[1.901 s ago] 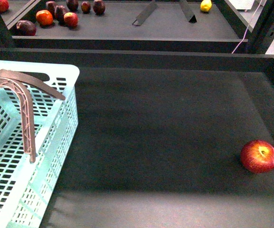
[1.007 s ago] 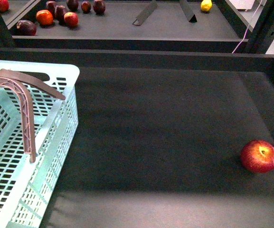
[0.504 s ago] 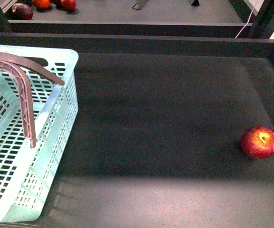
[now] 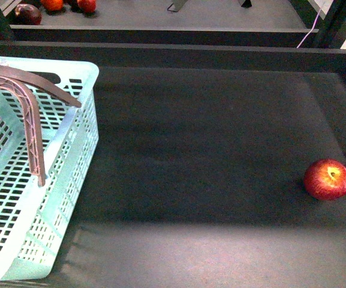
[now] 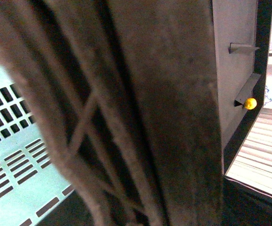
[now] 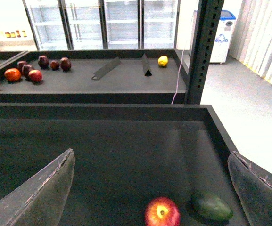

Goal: Pick apple with right arm and hold basket with left

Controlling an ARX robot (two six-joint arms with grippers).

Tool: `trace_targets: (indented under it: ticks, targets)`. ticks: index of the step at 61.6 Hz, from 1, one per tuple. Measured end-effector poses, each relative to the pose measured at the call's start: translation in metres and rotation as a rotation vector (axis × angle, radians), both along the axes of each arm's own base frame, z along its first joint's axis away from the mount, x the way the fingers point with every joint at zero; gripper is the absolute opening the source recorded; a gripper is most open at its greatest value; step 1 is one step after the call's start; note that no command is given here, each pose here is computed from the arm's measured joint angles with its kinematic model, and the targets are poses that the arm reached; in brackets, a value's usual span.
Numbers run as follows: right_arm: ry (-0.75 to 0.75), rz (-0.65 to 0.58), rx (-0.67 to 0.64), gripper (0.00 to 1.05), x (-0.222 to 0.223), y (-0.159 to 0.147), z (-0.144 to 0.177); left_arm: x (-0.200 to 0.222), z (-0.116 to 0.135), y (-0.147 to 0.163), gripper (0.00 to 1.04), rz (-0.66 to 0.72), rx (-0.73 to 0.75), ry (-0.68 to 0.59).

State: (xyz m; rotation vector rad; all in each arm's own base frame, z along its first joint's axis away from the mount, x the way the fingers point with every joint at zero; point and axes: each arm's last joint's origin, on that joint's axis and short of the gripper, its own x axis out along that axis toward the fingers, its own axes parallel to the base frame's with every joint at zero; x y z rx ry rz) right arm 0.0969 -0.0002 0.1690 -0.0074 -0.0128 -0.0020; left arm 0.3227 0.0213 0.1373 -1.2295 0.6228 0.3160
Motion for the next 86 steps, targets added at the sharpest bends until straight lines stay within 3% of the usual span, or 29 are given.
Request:
trace_targets:
  ticks: [9,12,24,40,57,79,86]
  targets:
    - [0.0,0.0,0.0,0.96,0.0,0.0,0.0,0.003,0.002,-0.001,0.2,0.024,-0.021,0.005]
    - [0.0,0.0,0.0,0.96,0.0,0.0,0.0,0.003,0.002,-0.001,0.17,0.024,-0.024,0.009]
    - [0.0,0.0,0.0,0.96,0.0,0.0,0.0,0.0,0.012,-0.009,0.17,-0.012,0.01,0.0]
    - [0.0,0.0,0.0,0.96,0.0,0.0,0.0,-0.023,0.064,-0.041,0.17,-0.185,0.085,-0.101]
    - [0.0,0.0,0.0,0.96,0.0,0.0,0.0,-0.051,0.096,-0.1,0.17,-0.444,0.146,-0.156]
    - [0.0,0.0,0.0,0.96,0.0,0.0,0.0,-0.101,0.121,-0.178,0.17,-0.731,0.151,-0.247]
    - [0.0,-0.001,0.0,0.96,0.0,0.0,0.0,-0.11,0.121,-0.188,0.17,-0.785,0.142,-0.246]
